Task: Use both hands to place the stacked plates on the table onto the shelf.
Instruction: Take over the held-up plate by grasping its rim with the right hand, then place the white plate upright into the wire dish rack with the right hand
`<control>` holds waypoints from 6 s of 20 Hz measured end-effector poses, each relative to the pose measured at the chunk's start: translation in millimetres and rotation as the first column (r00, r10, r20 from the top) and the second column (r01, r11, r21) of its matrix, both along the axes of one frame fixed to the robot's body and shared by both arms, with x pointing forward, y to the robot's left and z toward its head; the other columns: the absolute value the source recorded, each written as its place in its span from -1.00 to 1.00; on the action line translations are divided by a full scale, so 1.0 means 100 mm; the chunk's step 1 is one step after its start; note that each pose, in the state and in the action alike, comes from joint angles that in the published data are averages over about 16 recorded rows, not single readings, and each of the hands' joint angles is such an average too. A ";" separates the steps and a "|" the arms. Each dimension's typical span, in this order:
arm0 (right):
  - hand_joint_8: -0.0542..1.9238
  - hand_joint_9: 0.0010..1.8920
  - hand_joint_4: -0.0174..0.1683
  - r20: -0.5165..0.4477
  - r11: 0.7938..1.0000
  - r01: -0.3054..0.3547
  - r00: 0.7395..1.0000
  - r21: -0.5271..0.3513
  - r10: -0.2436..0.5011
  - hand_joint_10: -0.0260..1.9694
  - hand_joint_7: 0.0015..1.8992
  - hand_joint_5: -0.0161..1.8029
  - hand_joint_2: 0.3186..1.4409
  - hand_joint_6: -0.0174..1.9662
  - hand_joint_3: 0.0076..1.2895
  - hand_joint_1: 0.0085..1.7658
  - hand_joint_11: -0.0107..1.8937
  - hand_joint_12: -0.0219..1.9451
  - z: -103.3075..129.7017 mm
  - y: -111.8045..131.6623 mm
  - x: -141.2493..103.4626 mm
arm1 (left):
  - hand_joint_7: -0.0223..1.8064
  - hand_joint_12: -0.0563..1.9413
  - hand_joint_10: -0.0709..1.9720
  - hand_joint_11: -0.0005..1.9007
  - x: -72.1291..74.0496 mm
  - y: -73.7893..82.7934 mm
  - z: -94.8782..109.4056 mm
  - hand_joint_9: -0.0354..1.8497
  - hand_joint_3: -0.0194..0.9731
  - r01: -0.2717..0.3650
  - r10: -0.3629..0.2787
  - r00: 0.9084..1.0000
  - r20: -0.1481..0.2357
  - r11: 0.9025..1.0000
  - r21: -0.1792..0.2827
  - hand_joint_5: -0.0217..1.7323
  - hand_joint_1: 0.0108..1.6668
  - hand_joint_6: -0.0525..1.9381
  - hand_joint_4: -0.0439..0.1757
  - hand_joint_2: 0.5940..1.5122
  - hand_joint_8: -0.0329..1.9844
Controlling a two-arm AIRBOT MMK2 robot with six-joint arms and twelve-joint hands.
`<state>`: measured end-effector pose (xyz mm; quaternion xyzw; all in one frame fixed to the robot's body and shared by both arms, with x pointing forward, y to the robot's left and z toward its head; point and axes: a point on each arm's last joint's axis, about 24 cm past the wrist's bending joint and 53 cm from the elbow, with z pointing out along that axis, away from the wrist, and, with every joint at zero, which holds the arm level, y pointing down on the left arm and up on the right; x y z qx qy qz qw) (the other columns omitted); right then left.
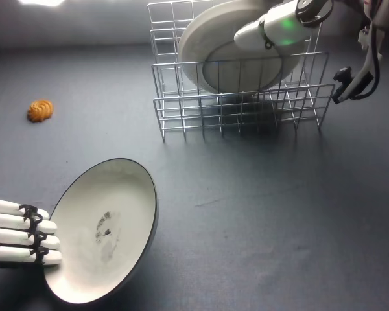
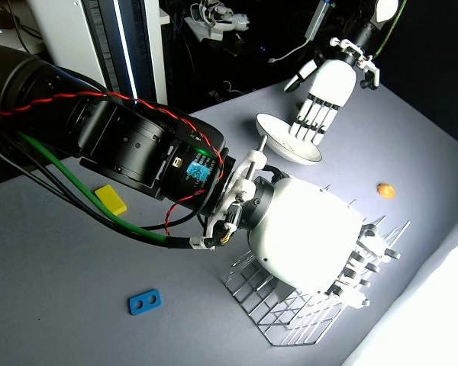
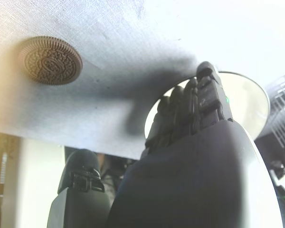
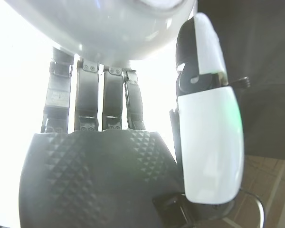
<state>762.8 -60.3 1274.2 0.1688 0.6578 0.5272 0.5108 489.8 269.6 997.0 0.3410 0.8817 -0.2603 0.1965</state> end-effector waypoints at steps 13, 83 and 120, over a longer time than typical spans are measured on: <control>-0.92 -0.65 -0.80 0.374 0.949 -0.099 0.903 -0.300 0.213 -0.79 -0.56 -0.54 0.24 -0.91 -1.00 0.11 -0.94 0.07 0.45 0.65 -0.83 | -0.98 -0.92 -0.97 -0.98 0.01 -0.01 0.02 -0.98 -0.93 0.006 -0.006 1.000 0.006 1.000 -0.003 -0.95 -0.99 -0.97 -0.67 0.22 -0.97; -0.10 0.27 -0.91 0.441 0.707 -0.231 0.642 -0.669 0.627 -0.35 0.11 -0.01 0.13 -0.41 -1.00 0.32 0.01 0.26 -1.06 2.29 -2.25 | -0.95 -0.93 -0.93 -0.98 0.51 -0.01 0.45 -0.95 -0.93 -0.150 0.162 0.983 0.082 0.979 -0.137 -0.94 -1.00 -0.94 -0.60 0.21 -0.97; 0.01 0.09 -0.80 0.502 0.879 -0.132 0.778 -0.458 0.378 0.07 0.08 0.06 0.13 -0.08 -1.00 0.49 -0.07 0.29 0.25 1.11 -1.86 | -0.94 -0.94 -0.92 -0.98 1.33 -0.01 1.16 -0.94 -0.92 -0.258 0.336 0.893 0.298 0.927 -0.274 -0.92 -1.00 -0.93 -0.58 0.17 -0.96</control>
